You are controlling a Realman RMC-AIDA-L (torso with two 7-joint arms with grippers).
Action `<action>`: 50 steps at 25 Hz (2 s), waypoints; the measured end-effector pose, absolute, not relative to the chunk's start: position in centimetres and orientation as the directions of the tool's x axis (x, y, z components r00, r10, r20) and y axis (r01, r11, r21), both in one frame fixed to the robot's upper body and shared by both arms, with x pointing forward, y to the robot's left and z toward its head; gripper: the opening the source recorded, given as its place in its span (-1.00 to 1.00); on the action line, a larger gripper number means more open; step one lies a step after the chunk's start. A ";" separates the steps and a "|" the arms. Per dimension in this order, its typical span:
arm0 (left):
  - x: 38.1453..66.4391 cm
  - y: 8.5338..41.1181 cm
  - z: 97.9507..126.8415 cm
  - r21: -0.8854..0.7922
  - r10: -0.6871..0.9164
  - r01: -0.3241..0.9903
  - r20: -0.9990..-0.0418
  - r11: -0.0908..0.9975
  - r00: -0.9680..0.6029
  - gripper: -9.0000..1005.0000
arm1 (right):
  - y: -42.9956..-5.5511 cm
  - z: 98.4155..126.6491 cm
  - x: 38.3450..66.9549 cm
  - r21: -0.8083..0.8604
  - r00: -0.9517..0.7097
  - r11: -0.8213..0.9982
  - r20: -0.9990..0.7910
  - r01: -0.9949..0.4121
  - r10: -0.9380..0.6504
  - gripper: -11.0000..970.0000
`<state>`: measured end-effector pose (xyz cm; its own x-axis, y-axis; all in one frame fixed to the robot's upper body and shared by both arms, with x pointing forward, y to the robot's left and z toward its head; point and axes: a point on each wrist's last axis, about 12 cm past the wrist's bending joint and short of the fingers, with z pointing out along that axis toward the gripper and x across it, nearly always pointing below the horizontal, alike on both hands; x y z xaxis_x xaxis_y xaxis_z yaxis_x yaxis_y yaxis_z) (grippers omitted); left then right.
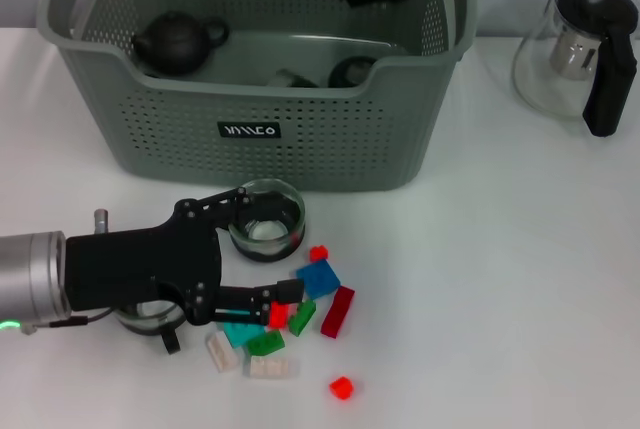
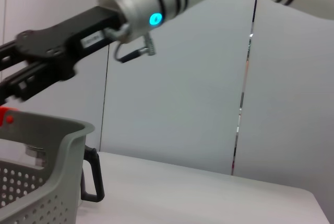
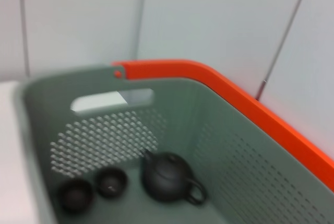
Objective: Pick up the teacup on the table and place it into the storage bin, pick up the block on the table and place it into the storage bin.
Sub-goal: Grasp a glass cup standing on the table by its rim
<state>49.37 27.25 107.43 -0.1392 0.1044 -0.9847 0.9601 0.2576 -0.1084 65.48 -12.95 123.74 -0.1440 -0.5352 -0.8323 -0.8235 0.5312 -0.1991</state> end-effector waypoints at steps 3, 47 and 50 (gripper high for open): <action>49.4 27.3 107.5 -0.109 0.105 0.960 -0.985 0.259 -0.140 0.71 | -13.8 124.2 63.3 -0.159 -0.120 0.506 -0.872 -0.848 -0.475 0.63; 48.3 33.3 108.3 -0.202 0.193 0.861 -0.927 0.467 -0.322 0.69 | -21.3 112.6 53.7 0.139 -0.197 0.160 -0.873 -0.977 -0.447 0.61; 48.5 34.2 109.0 -0.206 0.236 0.844 -0.903 0.496 -0.359 0.69 | -21.2 112.6 54.0 0.167 -0.223 0.163 -0.870 -0.972 -0.439 0.61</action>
<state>48.50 34.17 109.04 -0.3593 0.2363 -0.9028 0.8436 0.4959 -0.2060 54.03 -21.21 112.55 -0.2233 -0.4387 -0.8704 -0.9724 0.1628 0.1673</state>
